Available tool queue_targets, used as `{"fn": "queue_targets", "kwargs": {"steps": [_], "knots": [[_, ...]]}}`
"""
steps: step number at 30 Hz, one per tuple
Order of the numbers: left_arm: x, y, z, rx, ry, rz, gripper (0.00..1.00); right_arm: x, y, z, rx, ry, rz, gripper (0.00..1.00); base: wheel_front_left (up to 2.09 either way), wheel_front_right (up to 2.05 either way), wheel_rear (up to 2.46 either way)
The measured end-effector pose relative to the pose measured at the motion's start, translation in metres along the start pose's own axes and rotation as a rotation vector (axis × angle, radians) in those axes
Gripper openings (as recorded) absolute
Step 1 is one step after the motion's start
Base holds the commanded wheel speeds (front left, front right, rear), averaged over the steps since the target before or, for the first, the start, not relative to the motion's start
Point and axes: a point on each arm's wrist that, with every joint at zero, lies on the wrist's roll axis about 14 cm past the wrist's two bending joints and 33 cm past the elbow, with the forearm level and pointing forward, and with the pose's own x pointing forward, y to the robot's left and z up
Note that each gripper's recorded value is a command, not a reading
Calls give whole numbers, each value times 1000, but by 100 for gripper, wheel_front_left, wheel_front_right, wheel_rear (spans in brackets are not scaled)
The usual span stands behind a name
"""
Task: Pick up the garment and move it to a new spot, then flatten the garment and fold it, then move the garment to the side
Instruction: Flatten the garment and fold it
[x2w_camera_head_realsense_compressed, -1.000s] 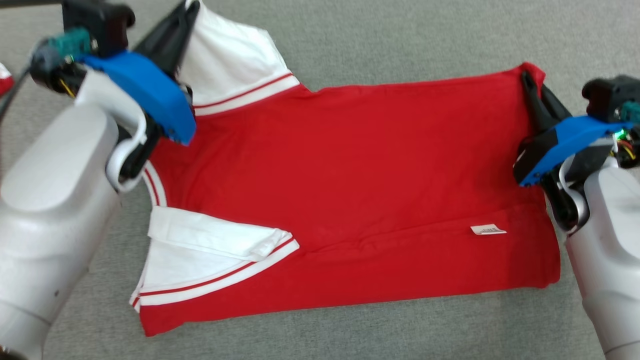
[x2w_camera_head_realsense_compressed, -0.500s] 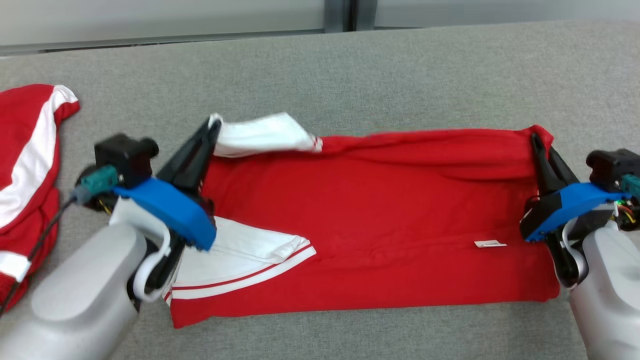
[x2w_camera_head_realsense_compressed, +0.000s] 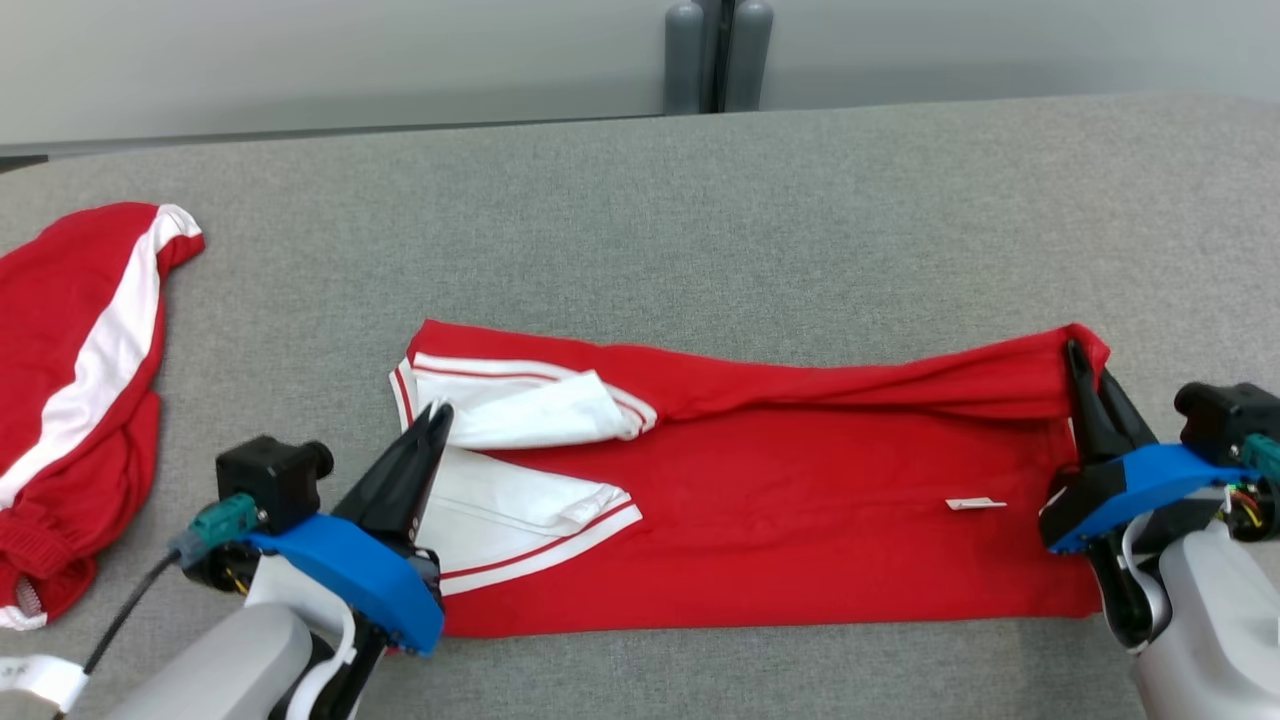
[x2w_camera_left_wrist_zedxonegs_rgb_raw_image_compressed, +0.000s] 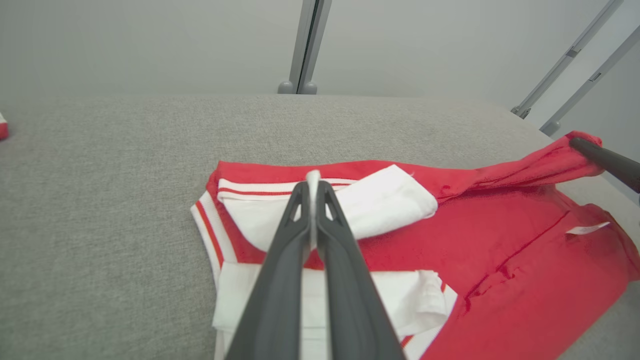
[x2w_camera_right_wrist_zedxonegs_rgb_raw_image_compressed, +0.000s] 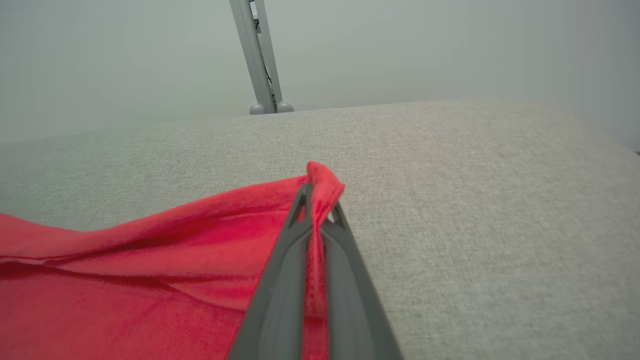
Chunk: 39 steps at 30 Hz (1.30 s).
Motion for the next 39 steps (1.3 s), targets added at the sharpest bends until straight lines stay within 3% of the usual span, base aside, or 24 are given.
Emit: {"fn": "queue_targets", "kwargs": {"steps": [4, 5, 6, 7, 14, 17, 25, 30, 39], "knots": [[-10, -5, -11, -34, 14, 19, 0, -14, -1, 0, 28, -16, -12, 0, 0, 0, 0], [-10, -5, -11, -34, 14, 19, 0, -14, -1, 0, 28, -16, -12, 44, 0, 0, 0], [-11, -6, -10, -41, -2, 31, 78, -18, -2, 3, 39, -33, -17, 100, 0, 0, 0], [-11, -6, -8, -41, -11, 35, 100, -20, -1, 5, 41, -43, -16, 100, 0, 0, 0], [-12, 3, 9, -54, -104, 104, 100, -32, -3, 40, 56, -170, -15, 100, 0, 0, 0], [-11, 11, 41, -51, -227, 150, 100, -36, -8, 41, 60, -179, -30, 100, 0, 0, 0], [-32, 29, 74, -25, -426, 277, 100, -36, -10, -7, 92, -6, -67, 100, 0, 0, 0], [-40, 37, 72, 2, -459, 325, 100, -40, -12, -42, 121, 98, -98, 100, 0, 0, 0], [-44, 52, 68, 24, -474, 378, 100, -38, -1, -70, 198, 177, -110, 99, 0, 0, 0]]}}
